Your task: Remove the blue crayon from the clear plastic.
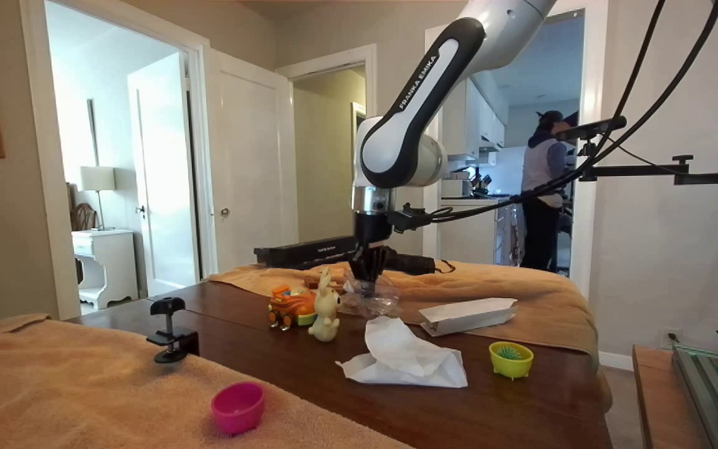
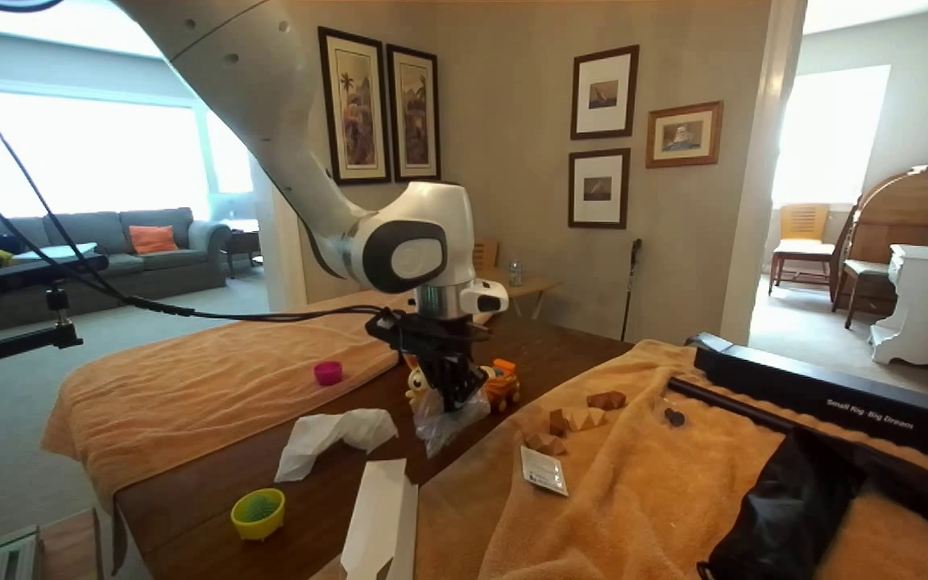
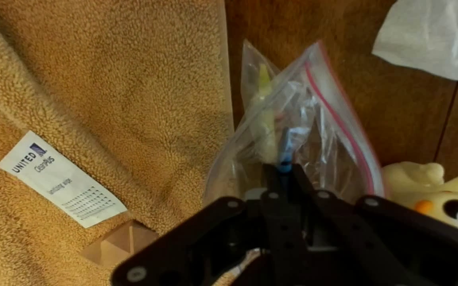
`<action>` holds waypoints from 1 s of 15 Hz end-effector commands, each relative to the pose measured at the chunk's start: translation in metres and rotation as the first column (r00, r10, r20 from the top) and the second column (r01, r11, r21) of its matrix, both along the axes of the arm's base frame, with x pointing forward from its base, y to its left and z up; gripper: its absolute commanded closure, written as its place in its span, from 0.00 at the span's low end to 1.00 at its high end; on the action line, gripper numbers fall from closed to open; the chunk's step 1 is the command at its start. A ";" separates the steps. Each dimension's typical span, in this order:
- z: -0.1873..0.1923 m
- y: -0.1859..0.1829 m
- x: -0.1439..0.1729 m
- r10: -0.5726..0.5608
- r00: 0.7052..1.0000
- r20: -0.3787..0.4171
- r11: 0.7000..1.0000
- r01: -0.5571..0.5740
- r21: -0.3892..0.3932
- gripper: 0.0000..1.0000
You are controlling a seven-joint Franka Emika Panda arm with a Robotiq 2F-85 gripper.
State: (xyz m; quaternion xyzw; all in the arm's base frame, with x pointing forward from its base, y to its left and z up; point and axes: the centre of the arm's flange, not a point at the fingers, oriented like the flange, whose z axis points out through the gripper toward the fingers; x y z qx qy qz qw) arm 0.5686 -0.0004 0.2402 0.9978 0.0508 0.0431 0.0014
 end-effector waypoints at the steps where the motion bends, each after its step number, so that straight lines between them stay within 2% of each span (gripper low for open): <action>1: 0.016 0.007 -0.007 0.007 1.000 -0.018 1.000 -0.007 -0.013 0.98; 9: 0.013 0.016 -0.011 0.016 0.999 -0.043 1.000 -0.016 0.005 0.98; 10: 0.013 0.016 -0.011 0.017 0.999 -0.044 1.000 -0.017 0.006 0.65; 11: 0.012 0.016 -0.011 0.018 0.999 -0.045 1.000 -0.017 0.007 0.64; 15: 0.011 0.015 -0.011 0.017 0.999 -0.045 1.000 -0.017 0.008 0.38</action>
